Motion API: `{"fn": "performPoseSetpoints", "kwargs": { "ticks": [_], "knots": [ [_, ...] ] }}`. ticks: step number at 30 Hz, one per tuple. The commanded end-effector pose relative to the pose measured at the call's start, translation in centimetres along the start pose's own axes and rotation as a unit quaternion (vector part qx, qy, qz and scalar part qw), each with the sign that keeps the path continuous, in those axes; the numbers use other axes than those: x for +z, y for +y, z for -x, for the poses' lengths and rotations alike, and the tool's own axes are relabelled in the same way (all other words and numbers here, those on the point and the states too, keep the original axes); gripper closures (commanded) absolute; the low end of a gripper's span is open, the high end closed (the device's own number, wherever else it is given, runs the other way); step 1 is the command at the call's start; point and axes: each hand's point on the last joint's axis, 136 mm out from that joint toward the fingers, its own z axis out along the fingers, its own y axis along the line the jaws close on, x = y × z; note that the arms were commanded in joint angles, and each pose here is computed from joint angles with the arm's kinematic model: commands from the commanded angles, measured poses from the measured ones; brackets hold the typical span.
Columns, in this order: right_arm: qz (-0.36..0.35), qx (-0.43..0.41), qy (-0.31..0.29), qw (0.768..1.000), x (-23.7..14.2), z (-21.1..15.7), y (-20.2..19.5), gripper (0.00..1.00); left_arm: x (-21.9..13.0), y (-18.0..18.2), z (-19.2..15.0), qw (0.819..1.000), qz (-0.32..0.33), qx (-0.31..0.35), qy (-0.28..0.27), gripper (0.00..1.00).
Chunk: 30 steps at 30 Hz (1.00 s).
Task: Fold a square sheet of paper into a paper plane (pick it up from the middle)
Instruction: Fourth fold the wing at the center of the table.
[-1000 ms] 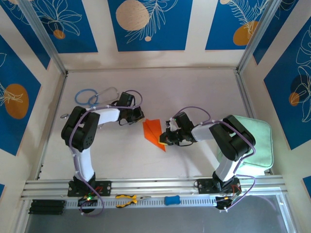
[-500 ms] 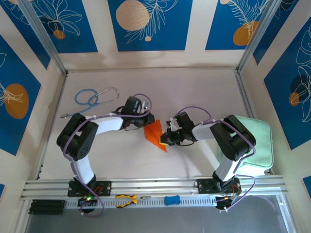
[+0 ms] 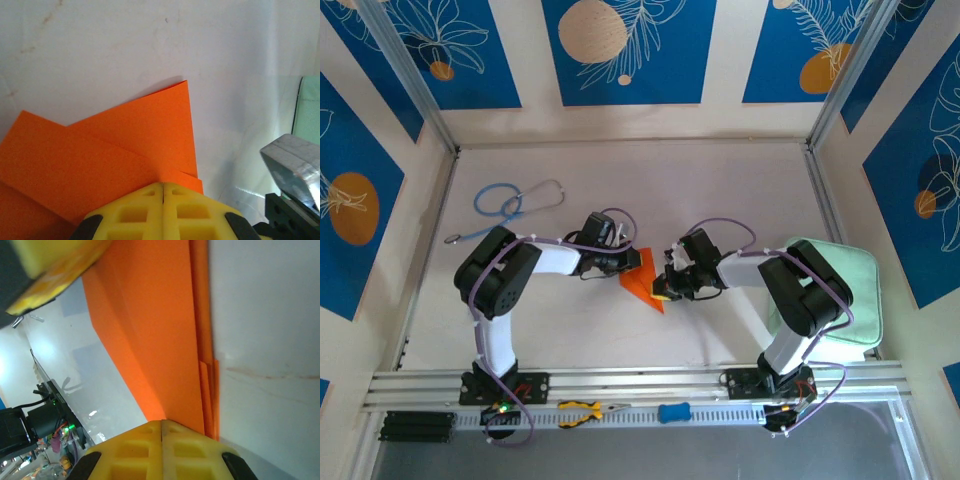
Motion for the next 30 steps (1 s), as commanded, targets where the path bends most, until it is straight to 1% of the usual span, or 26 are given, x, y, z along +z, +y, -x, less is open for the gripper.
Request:
{"fn": "performPoseSetpoints", "kwargs": {
  "ticks": [1,4,7,9,12,17,24,30],
  "knots": [
    [-0.015,-0.019,-0.013,1.0,-0.3,1.1,1.5,0.98,0.7,4.1,-2.7,0.998,0.053,-0.025,0.035,0.96],
    [-0.021,-0.023,-0.022,0.999,0.6,2.2,2.0,0.98,0.6,4.1,-2.7,0.997,0.056,-0.023,0.037,0.96],
    [-0.04,-0.022,-0.018,0.999,1.9,3.0,1.8,0.98,0.7,4.0,-2.6,0.998,0.055,-0.022,0.036,0.96],
    [-0.05,-0.009,-0.012,0.999,2.8,2.9,1.0,0.98,0.7,3.9,-2.5,0.998,0.053,-0.024,0.036,0.97],
    [-0.057,0.008,-0.003,0.998,3.4,1.9,-0.6,0.98,0.8,4.1,-2.6,0.998,0.054,-0.026,0.036,0.96],
    [-0.037,0.007,0.007,0.999,2.8,0.1,-0.9,0.98,0.7,4.4,-2.7,0.997,0.059,-0.028,0.035,0.97],
    [-0.028,-0.005,0.013,0.999,1.5,-1.2,-0.7,0.98,0.6,4.4,-2.6,0.997,0.063,-0.03,0.033,0.97],
    [-0.039,0.003,0.029,0.999,0.9,-3.1,-2.2,0.98,0.5,4.6,-2.6,0.997,0.066,-0.033,0.032,0.97]
  ]
}}
